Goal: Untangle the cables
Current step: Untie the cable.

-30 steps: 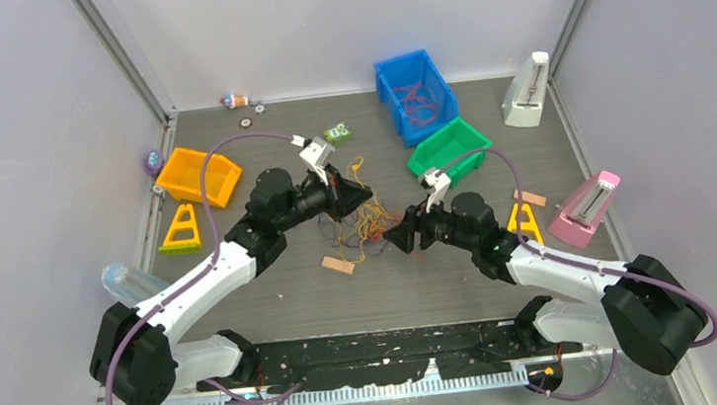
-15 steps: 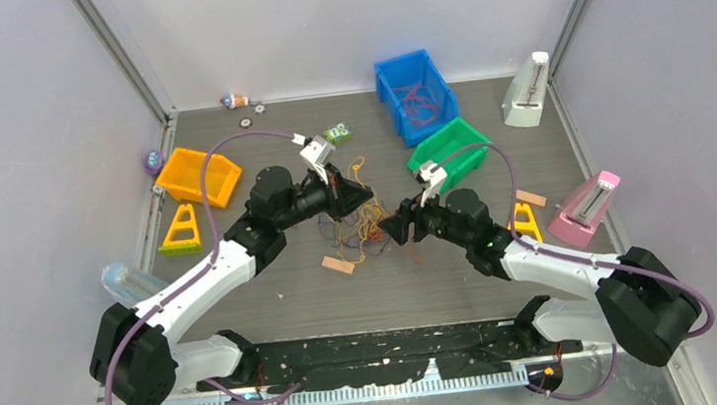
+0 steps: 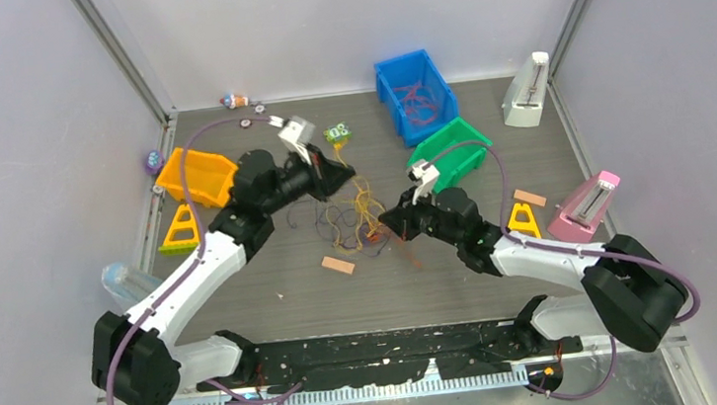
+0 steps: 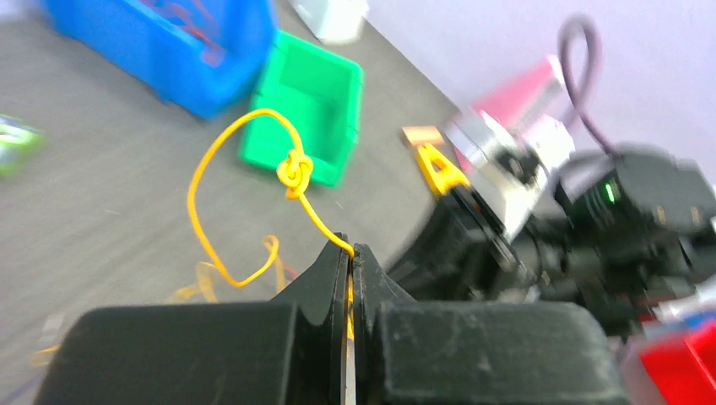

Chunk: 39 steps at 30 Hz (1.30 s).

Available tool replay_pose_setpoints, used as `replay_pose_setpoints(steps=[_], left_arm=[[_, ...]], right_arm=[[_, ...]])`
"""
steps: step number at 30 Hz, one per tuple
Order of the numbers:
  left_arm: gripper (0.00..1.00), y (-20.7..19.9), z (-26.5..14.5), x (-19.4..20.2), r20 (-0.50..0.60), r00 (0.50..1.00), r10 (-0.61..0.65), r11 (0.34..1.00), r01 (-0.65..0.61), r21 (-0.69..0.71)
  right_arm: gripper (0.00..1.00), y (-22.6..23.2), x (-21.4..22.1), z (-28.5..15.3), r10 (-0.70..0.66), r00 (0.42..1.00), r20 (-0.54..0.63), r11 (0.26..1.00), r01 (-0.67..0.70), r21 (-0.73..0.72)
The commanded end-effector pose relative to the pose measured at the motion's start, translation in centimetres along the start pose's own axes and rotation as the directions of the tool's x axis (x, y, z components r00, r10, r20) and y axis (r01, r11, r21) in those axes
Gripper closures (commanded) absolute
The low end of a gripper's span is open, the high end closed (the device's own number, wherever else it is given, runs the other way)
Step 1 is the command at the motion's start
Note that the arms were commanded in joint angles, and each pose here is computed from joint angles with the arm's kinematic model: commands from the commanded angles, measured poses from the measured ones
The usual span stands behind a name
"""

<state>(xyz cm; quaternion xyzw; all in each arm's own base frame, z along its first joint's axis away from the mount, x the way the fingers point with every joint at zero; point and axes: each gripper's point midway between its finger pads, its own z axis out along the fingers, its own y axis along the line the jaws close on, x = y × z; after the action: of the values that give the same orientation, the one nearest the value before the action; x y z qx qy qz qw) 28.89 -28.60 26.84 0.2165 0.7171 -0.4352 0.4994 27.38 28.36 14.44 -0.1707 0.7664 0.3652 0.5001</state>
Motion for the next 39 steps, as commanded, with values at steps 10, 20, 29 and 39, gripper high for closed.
replay_pose_setpoints(steps=[10, 20, 29, 39], left_arm=[[1.00, 10.2, -11.7, -12.6, 0.387, 0.916, 0.102, 0.830, 0.136, -0.541], [1.00, 8.4, -8.2, -10.7, 0.305, 0.952, 0.007, 0.926, 0.109, -0.362], [0.21, 6.1, 0.9, 0.9, -0.114, 0.966, -0.233, 0.940, 0.194, -0.280], [0.21, 8.8, 7.3, 9.8, -0.330, 0.882, -0.336, 0.917, 0.226, -0.330]], right_arm=[[0.95, -12.0, 5.0, -9.5, 0.221, 0.975, 0.032, 0.711, -0.183, 0.679], [0.37, -7.8, 1.8, -6.9, 0.116, 0.993, -0.026, 0.892, -0.092, 0.443], [0.31, -8.6, 0.7, -7.5, 0.115, 0.993, -0.015, 0.862, -0.093, 0.499], [0.21, -8.4, -1.3, -9.5, 0.085, 0.993, 0.088, 0.864, -0.117, 0.489]])
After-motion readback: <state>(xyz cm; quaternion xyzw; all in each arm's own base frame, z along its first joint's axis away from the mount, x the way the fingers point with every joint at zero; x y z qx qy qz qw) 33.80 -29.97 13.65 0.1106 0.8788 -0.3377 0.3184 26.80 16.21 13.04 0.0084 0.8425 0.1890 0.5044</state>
